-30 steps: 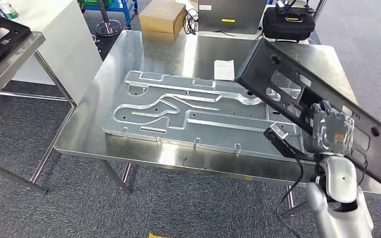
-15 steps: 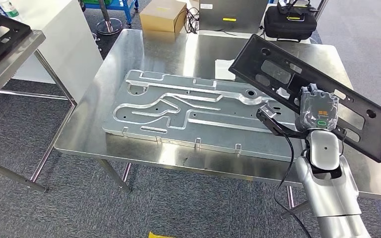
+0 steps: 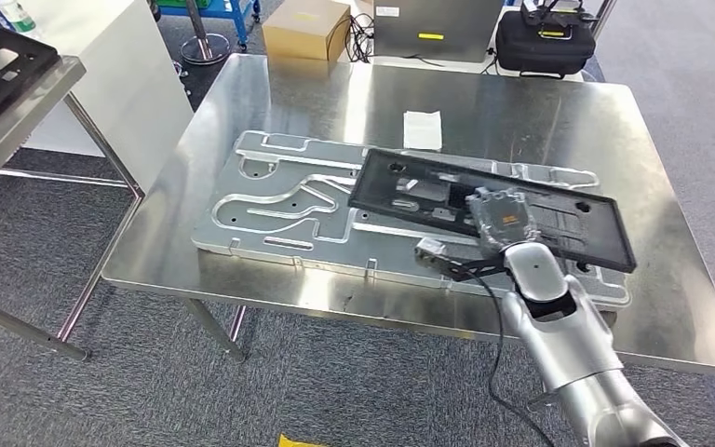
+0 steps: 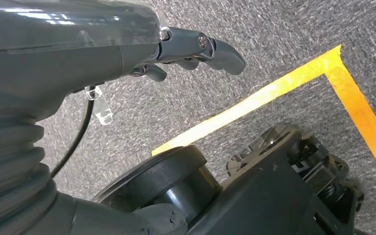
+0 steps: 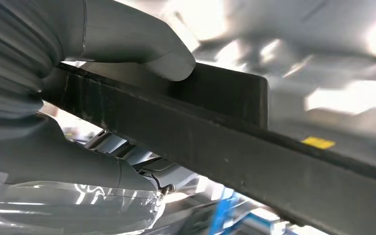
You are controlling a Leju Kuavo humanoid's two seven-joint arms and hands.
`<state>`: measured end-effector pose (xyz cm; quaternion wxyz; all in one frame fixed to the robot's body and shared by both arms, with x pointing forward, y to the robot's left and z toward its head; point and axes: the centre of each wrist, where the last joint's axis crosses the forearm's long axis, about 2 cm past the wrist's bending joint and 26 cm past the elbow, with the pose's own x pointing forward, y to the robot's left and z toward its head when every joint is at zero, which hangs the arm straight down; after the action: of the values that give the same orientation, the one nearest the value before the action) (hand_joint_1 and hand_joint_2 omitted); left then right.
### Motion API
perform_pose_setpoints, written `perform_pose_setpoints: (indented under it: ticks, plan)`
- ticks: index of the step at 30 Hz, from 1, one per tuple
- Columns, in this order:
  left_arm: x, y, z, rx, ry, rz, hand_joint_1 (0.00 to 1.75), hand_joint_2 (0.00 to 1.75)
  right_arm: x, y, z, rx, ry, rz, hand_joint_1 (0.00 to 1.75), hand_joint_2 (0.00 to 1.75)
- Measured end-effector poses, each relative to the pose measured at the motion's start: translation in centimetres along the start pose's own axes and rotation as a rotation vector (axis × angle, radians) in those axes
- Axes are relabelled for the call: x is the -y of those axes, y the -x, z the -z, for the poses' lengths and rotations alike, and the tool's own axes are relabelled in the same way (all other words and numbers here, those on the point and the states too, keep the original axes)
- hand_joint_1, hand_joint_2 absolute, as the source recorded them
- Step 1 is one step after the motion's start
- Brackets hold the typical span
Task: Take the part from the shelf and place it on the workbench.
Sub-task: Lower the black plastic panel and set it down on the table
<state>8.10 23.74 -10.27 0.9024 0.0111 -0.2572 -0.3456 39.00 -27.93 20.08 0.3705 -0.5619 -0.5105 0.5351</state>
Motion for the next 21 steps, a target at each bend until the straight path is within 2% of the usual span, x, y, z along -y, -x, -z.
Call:
perform_pose_setpoints:
  ticks: [4, 8, 14, 21]
  plan:
    - [0.0, -0.1, 0.0, -0.004, 0.003, 0.008, 0.0, 1.75, -0.7, -3.6, 0.4, 0.093, -0.041, 0.008, 1.75, 1.75]
    - [0.0, -0.1, 0.0, -0.006, 0.006, 0.003, 0.0, 1.75, -0.5, -5.6, 0.9, 0.136, -0.049, 0.025, 1.75, 1.75]
    - [0.0, 0.0, 0.0, 0.0, 0.005, -0.011, 0.0, 1.75, -0.2, -7.2, 1.3, 0.171, -0.055, 0.046, 1.75, 1.75]
    - [0.1, 0.0, 0.0, 0.03, 0.011, -0.011, 0.0, 1.75, -0.7, -7.8, 1.1, 0.18, -0.071, 0.041, 1.75, 1.75]
